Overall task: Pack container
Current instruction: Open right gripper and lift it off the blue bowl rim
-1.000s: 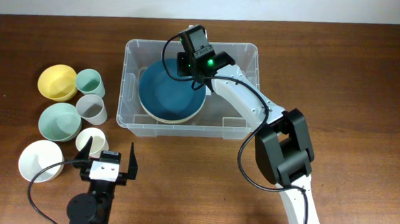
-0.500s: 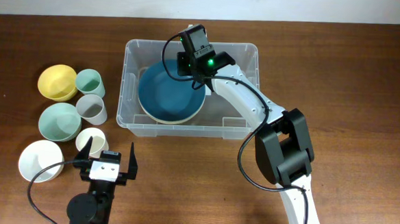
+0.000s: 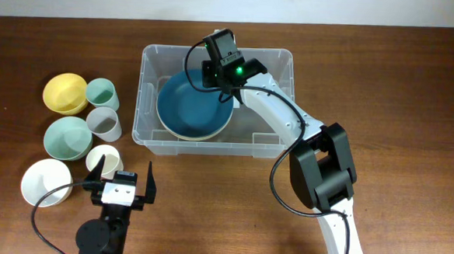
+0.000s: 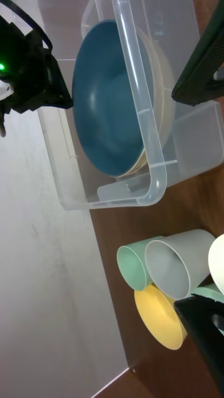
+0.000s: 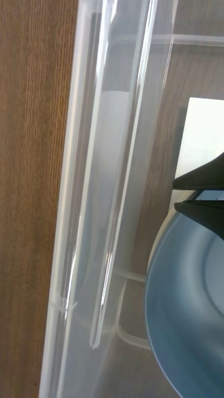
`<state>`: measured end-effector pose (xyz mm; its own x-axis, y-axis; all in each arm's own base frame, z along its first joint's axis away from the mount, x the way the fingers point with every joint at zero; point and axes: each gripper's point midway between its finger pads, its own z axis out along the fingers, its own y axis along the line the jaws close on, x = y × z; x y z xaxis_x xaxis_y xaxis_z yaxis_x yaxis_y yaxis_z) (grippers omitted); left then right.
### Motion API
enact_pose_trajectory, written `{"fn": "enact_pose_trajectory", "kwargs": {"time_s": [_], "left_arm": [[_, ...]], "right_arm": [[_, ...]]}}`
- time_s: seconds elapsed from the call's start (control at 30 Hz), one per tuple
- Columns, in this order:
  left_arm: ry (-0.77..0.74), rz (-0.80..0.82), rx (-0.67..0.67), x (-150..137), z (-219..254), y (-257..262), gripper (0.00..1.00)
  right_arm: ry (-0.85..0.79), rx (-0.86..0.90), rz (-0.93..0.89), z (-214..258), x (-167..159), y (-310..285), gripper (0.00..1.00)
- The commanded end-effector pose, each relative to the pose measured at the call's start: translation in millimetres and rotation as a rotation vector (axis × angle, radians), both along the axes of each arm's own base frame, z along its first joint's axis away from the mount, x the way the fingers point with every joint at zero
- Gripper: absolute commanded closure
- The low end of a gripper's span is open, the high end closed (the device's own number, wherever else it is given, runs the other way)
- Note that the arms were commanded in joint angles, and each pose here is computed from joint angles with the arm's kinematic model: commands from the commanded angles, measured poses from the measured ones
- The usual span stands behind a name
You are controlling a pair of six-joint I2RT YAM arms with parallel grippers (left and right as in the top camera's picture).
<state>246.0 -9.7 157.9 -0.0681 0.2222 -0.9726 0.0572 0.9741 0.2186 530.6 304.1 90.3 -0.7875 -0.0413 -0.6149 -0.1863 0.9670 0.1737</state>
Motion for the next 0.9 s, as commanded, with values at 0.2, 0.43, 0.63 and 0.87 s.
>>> {"fn": "enact_pose_trajectory", "kwargs": {"time_s": [0.2, 0.43, 0.63, 0.87], "left_arm": [[0.000, -0.010, 0.014, 0, -2, -1, 0.00], [0.000, -0.009, 0.014, 0, -2, -1, 0.00], [0.000, -0.010, 0.014, 0, -2, -1, 0.00], [0.000, -0.010, 0.014, 0, -2, -1, 0.00]], "right_arm": [[-0.009, -0.020, -0.007, -5, 5, -3, 0.96], [0.010, -0.034, -0.015, -4, 4, -9, 0.96], [0.038, -0.050, -0.031, -11, 3, -20, 0.96], [0.057, -0.056, -0.042, -14, 0, -25, 0.96]]}}
